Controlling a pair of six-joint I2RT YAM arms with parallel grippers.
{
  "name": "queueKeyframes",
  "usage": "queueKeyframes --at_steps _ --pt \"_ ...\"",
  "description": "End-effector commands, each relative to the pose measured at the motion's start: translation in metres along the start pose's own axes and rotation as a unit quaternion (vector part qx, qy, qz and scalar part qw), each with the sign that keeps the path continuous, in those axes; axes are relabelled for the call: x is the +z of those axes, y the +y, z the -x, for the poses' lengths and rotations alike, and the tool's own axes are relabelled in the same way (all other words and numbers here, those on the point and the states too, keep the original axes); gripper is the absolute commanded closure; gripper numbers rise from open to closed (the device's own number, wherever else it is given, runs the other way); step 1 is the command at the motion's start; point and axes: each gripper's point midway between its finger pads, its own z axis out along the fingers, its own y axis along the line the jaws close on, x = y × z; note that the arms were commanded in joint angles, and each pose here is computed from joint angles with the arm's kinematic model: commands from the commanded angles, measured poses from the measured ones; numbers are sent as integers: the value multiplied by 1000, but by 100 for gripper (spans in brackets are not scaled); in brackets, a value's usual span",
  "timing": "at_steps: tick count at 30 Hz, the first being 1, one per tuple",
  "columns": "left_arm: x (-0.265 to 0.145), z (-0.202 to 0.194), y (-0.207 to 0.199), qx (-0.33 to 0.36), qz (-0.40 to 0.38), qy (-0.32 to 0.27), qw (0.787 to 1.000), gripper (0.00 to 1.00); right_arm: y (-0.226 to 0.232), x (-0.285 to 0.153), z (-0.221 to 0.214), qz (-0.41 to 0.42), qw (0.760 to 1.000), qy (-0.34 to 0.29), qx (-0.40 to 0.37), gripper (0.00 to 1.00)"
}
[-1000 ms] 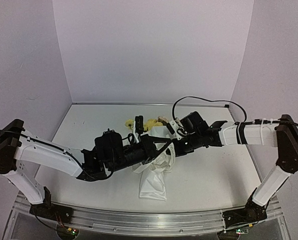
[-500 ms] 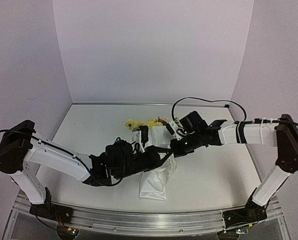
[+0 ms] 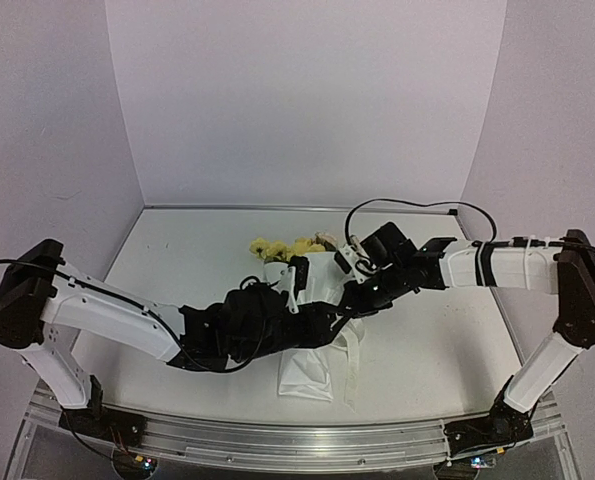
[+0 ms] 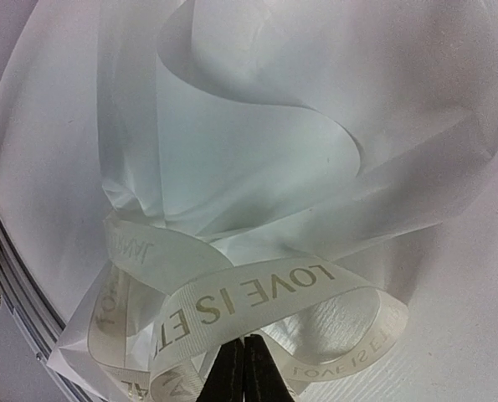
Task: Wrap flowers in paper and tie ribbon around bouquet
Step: Cross the half-tied ribbon over the folded bouquet.
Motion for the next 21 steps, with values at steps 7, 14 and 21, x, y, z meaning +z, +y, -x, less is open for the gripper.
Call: queueKeyframes --at_steps 7,14,21 --pt "-85 91 13 108 37 -117 986 73 41 -42 -1 -23 994 -7 -111 100" --pt "-92 101 25 209 3 -66 976 75 58 -42 -15 -66 979 20 -192 100" --pt "-67 65 25 288 -33 28 957 75 44 -42 -7 -132 974 -1 -186 100"
